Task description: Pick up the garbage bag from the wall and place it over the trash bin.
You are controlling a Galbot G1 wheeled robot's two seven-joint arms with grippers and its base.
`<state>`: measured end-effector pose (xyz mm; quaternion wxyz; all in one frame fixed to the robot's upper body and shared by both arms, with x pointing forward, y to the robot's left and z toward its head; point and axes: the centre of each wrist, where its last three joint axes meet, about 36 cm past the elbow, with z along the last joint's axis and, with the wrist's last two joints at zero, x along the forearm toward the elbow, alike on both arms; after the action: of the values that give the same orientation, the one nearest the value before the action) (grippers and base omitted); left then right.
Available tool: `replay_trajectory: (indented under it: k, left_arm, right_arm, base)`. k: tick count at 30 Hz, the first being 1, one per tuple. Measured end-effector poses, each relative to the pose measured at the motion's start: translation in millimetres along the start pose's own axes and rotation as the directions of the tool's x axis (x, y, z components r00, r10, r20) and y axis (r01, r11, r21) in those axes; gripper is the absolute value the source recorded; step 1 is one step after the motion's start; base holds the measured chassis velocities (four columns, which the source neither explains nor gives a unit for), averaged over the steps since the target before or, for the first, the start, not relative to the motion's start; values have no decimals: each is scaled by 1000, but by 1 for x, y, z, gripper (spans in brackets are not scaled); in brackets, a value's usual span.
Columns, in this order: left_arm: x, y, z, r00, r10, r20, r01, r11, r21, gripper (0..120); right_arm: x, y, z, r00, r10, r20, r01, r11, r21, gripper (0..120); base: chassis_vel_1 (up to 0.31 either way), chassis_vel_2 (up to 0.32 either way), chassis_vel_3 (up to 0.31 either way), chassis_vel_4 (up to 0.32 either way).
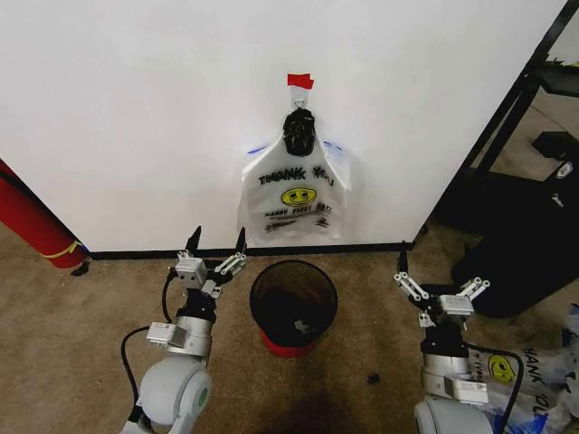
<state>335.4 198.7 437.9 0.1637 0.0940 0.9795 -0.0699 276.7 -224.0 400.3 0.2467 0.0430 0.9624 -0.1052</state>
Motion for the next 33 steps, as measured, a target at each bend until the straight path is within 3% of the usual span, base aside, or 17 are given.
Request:
replay_trajectory:
  k: [5,14,19,24,27,29,30,33]
  left_arm:
    - [2,3,-6,1000,-8,8,8,1000,-29,100]
    - [13,-2,-20,998,-20,-64,23,999,44,100]
    - [16,-3,-25,994,-23,-107,27,999,41,100]
    - [23,-1,-26,994,-25,-103,24,1000,-12,100]
    - [27,1,-30,996,-22,-88,18,999,-36,100]
    - [29,2,-32,997,-20,-81,16,999,-52,100]
    - [29,2,-32,997,-20,-81,16,999,-52,100]
    - [30,3,-33,997,-18,-80,12,997,-75,100]
  right_arm:
    - [4,1,0,997,10,-71,-9,1000,10,100]
    - [4,16,-13,981,13,-196,-23,999,-46,100]
    - [-8,21,-12,979,14,-202,-32,996,-83,100]
    - [-30,25,-9,986,-73,-148,52,988,-144,100]
    - [-57,40,-9,976,-173,-128,127,942,-310,100]
    - [-79,54,-5,966,-231,-119,155,880,-450,100]
    - [-79,54,-5,966,-231,-119,155,880,-450,100]
    - [-109,70,3,956,-285,-73,191,790,-583,100]
  base:
    - [0,0,0,0]
    - [0,0,0,0]
    - [0,0,0,0]
    - [0,0,0,0]
    - [0,0,0,0]
    - [0,0,0,0]
    - [0,0,0,0]
    - [0,0,0,0]
